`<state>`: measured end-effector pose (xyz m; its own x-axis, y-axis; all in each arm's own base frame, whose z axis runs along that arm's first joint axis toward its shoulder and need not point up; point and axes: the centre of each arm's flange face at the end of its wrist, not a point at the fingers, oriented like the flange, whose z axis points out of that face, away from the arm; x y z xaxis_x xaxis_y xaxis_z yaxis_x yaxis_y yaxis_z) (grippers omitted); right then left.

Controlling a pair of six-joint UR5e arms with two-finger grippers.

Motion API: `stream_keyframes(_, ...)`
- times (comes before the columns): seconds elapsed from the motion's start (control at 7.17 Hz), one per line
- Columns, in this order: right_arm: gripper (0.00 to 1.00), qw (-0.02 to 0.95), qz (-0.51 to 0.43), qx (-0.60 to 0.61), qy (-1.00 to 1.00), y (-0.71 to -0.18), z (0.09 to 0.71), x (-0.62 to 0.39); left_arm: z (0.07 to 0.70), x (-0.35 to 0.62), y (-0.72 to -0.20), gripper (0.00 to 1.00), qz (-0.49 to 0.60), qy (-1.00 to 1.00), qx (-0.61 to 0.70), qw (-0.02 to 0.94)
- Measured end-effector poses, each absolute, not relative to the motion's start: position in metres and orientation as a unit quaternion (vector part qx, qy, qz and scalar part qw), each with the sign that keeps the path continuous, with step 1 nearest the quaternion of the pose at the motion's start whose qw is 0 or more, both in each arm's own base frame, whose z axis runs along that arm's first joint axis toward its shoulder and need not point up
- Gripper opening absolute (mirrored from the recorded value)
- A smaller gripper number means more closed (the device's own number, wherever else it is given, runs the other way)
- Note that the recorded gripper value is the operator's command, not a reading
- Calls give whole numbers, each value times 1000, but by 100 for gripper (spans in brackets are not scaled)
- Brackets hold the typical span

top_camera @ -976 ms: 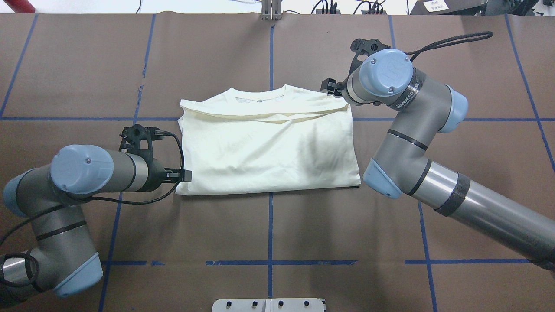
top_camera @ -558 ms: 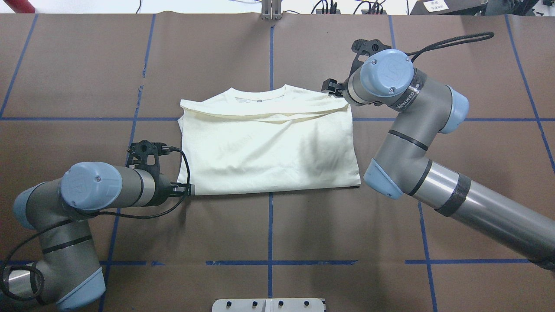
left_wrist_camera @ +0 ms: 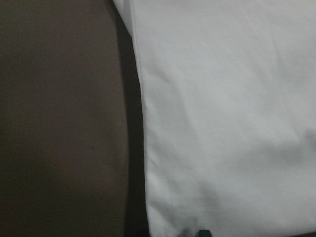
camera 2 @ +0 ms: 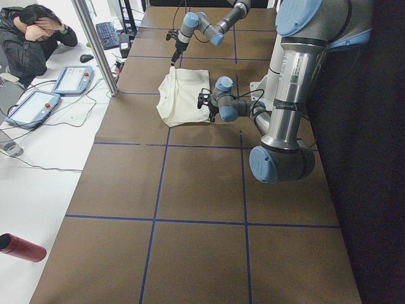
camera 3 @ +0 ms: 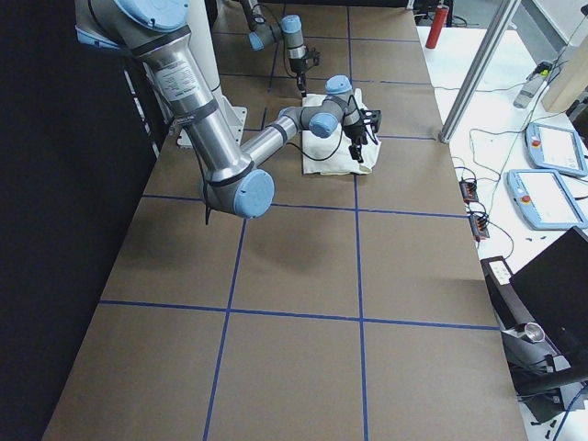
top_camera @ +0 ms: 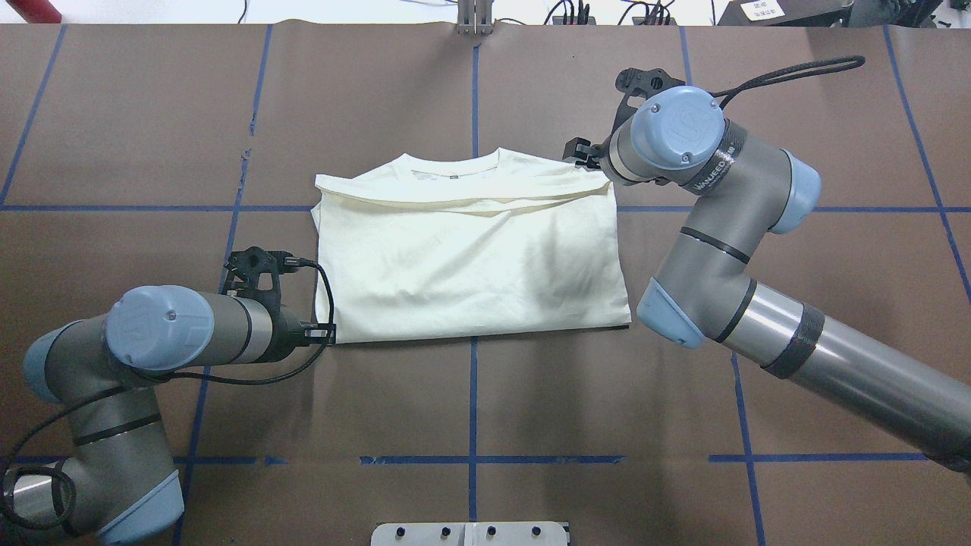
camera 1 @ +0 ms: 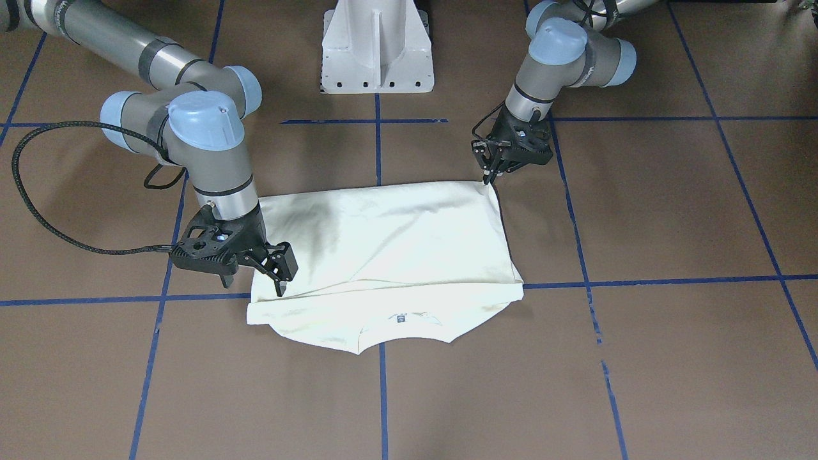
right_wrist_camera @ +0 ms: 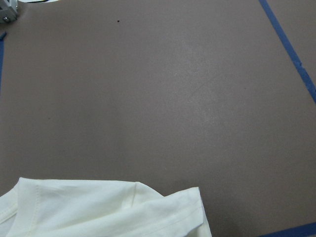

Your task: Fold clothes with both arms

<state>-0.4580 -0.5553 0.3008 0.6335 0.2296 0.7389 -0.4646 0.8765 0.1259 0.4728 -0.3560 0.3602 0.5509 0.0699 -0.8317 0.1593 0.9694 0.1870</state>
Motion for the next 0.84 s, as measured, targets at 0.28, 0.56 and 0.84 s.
stream_keyframes(0.28,100,891,195,154,-381,-555,301,-458,371,448,-391,0,-18,452,155,878)
stream_keyframes(0.56,100,890,197,154,-382,-555,300,-458,412,408,-470,0,-3,390,204,898)
stream_keyframes(0.84,100,889,198,153,-383,-555,299,-459,425,387,-580,0,-9,335,236,912)
